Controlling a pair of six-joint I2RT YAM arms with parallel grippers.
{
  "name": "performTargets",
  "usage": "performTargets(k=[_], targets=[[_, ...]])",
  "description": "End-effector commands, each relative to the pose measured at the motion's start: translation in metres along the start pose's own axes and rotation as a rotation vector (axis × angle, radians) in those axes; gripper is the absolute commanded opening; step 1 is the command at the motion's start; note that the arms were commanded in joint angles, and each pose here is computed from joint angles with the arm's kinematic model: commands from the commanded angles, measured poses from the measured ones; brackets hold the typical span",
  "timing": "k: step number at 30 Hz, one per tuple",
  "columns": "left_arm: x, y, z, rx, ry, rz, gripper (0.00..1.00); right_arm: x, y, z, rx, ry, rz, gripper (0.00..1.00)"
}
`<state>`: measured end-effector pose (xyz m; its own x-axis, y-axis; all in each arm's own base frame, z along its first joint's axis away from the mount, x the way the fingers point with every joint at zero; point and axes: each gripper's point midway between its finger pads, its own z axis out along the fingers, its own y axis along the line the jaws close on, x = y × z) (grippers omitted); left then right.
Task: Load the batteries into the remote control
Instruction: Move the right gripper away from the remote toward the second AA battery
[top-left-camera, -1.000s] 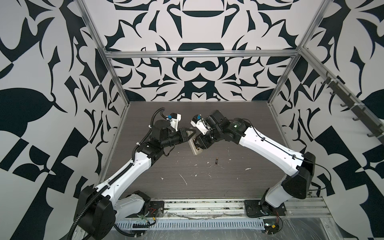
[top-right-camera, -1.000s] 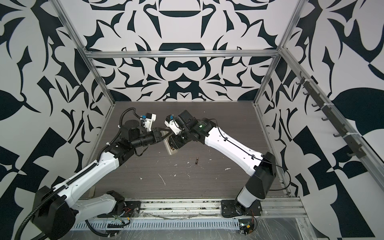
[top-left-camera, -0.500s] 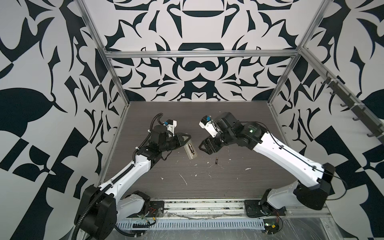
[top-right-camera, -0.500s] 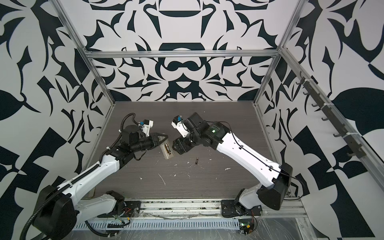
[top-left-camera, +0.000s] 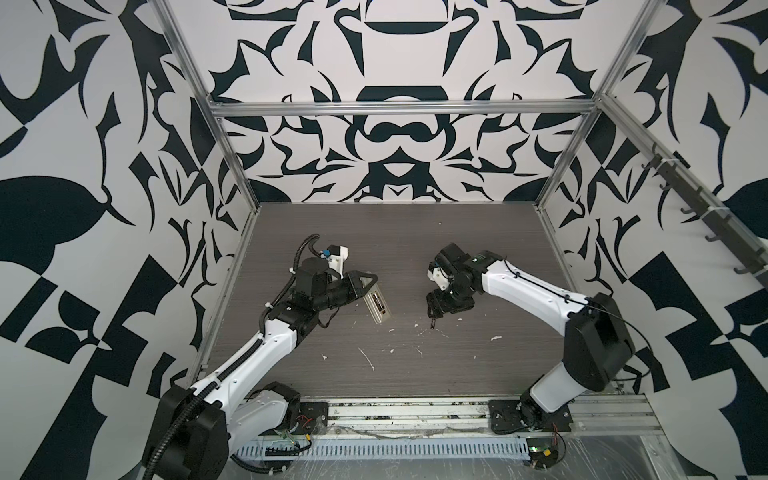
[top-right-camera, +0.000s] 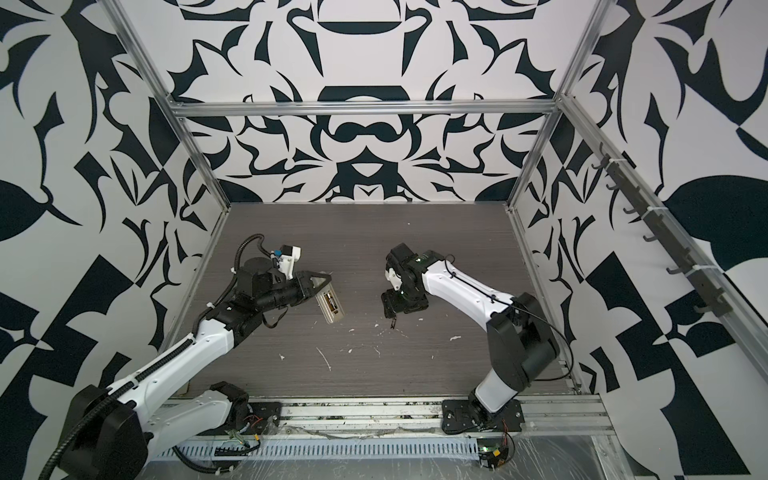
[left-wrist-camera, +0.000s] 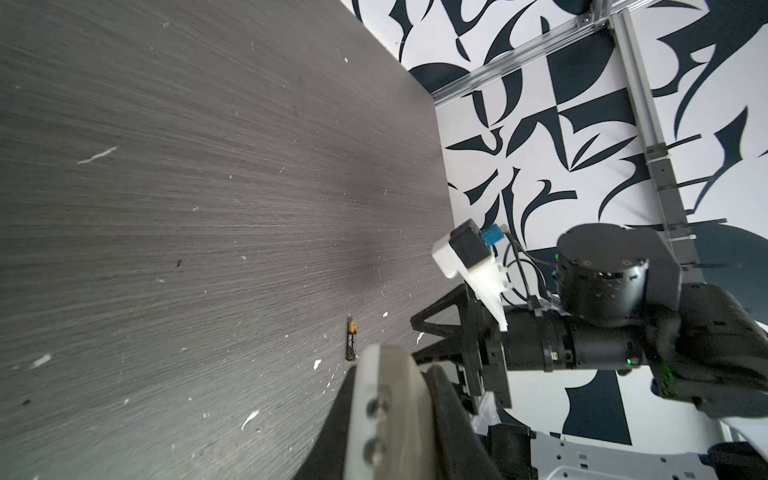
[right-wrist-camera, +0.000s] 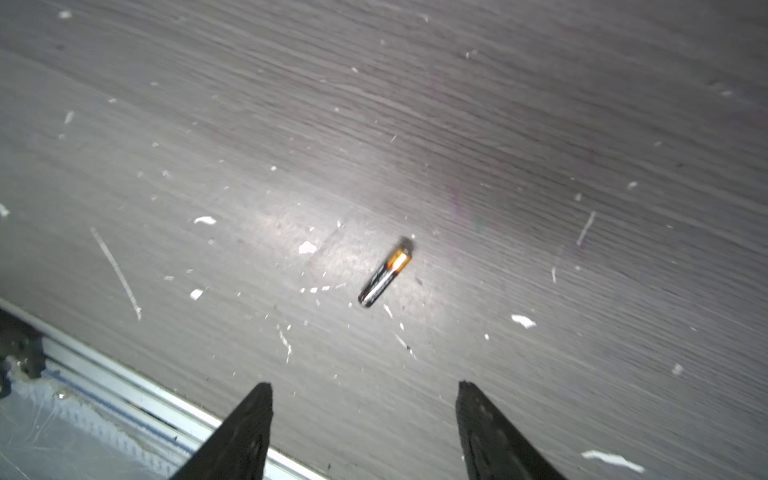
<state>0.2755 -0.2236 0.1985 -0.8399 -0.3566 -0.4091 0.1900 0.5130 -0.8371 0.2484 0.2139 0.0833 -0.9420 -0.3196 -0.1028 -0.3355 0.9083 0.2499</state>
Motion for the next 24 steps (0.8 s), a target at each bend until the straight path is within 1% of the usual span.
performTargets(k=[1, 9, 13, 17, 22, 24], targets=[[-0.003, -0.005, -0.004, 0.021, -0.025, 0.006, 0.00, -0.005, 0.003, 0.007, -0.020, 0.002, -0.026, 0.71], [-0.004, -0.004, 0.003, 0.024, -0.012, -0.001, 0.00, -0.004, -0.007, 0.043, 0.010, 0.079, -0.047, 0.62], [-0.008, -0.006, 0.006, 0.026, -0.010, 0.004, 0.00, 0.001, -0.013, 0.055, 0.045, 0.126, -0.069, 0.55], [-0.008, -0.006, 0.008, 0.028, -0.010, 0.001, 0.00, 0.005, -0.016, 0.063, 0.084, 0.148, -0.102, 0.48], [-0.007, -0.004, 0.011, 0.027, 0.001, -0.005, 0.00, 0.008, -0.017, 0.068, 0.104, 0.162, -0.118, 0.44], [-0.007, -0.005, 0.011, 0.028, 0.002, -0.004, 0.00, 0.009, -0.017, 0.069, 0.119, 0.166, -0.135, 0.39]])
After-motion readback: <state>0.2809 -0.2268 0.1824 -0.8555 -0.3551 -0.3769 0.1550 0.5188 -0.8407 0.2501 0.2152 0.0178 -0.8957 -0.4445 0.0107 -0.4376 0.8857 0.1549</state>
